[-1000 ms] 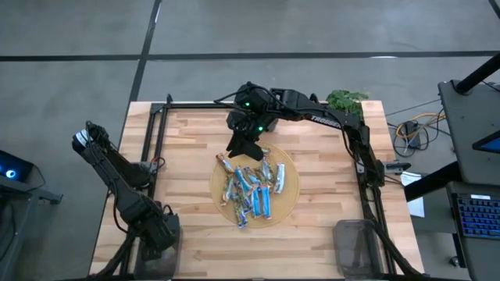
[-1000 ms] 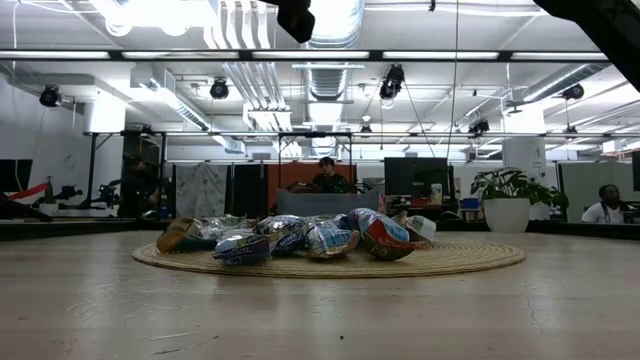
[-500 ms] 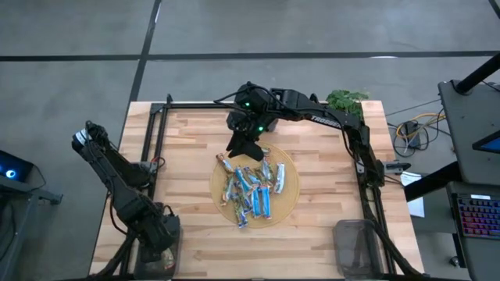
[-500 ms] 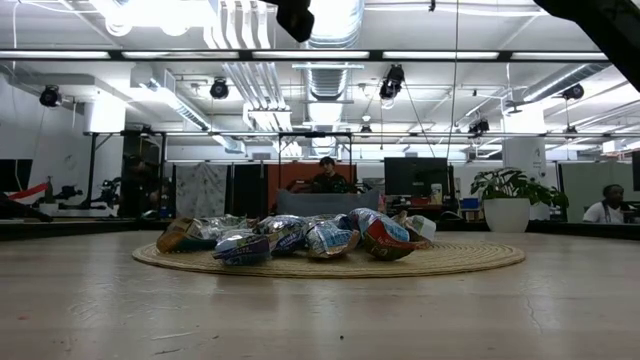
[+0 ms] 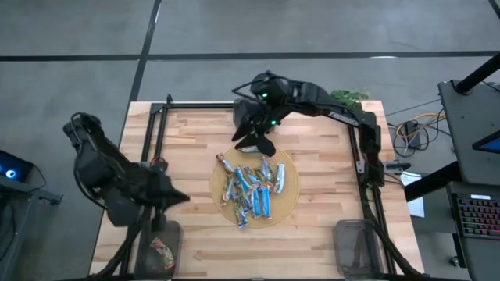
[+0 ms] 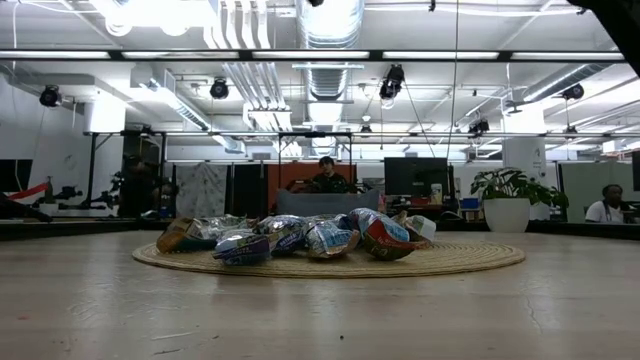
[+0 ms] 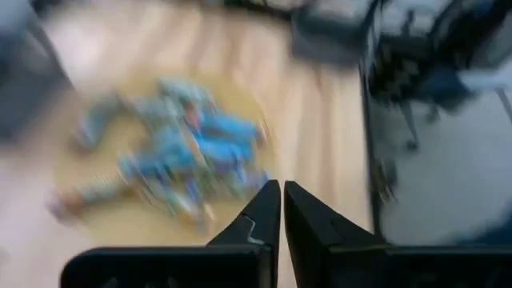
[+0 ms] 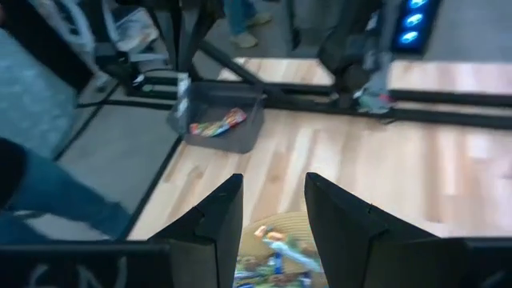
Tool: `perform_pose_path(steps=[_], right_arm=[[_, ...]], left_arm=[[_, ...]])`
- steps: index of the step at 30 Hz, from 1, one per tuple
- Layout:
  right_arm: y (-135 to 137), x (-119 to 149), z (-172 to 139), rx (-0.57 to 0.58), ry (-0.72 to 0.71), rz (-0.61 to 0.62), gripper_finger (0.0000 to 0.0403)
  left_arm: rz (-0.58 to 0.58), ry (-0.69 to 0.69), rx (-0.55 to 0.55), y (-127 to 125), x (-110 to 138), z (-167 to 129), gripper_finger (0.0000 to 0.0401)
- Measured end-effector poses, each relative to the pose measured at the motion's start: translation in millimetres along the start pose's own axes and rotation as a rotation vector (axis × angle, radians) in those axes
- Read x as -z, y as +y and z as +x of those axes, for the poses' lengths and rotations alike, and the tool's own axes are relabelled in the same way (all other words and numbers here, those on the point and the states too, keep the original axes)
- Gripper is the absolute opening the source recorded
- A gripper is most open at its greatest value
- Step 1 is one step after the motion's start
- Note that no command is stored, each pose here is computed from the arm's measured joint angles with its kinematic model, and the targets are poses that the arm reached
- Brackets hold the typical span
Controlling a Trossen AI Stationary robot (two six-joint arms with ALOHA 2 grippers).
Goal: Pick and place Granola Bars by type
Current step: Put the red granola bar into the left black bin
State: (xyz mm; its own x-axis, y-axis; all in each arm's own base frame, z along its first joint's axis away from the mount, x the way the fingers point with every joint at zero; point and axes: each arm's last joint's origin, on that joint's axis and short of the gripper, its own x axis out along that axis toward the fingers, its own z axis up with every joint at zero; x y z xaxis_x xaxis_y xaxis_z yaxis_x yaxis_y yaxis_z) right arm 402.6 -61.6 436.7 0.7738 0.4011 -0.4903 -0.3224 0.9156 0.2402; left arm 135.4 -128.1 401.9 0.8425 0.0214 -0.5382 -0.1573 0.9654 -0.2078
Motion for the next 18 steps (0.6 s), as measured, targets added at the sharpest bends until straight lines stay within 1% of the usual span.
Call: perform_pose_path(steps=[4,9,14,18], right_arm=[[12,-6,-23,0.06,-0.036,-0.047,0.0127],[29,-13,-52,0.11,-0.089,-0.103,0.0127],[42,-16,-72,0.122,-0.127,-0.149,0.0127],[44,-17,-79,0.18,-0.135,-0.156,0.0127]], left_arm=[[0.086,-0.148,-0.095,14,-11,-14,0.0002],[0.131,-0.285,-0.216,29,-18,-27,0.0002],[0.167,-0.368,-0.245,35,-29,-37,0.0002],[0.205,-0.411,-0.247,37,-37,-41,0.0002]])
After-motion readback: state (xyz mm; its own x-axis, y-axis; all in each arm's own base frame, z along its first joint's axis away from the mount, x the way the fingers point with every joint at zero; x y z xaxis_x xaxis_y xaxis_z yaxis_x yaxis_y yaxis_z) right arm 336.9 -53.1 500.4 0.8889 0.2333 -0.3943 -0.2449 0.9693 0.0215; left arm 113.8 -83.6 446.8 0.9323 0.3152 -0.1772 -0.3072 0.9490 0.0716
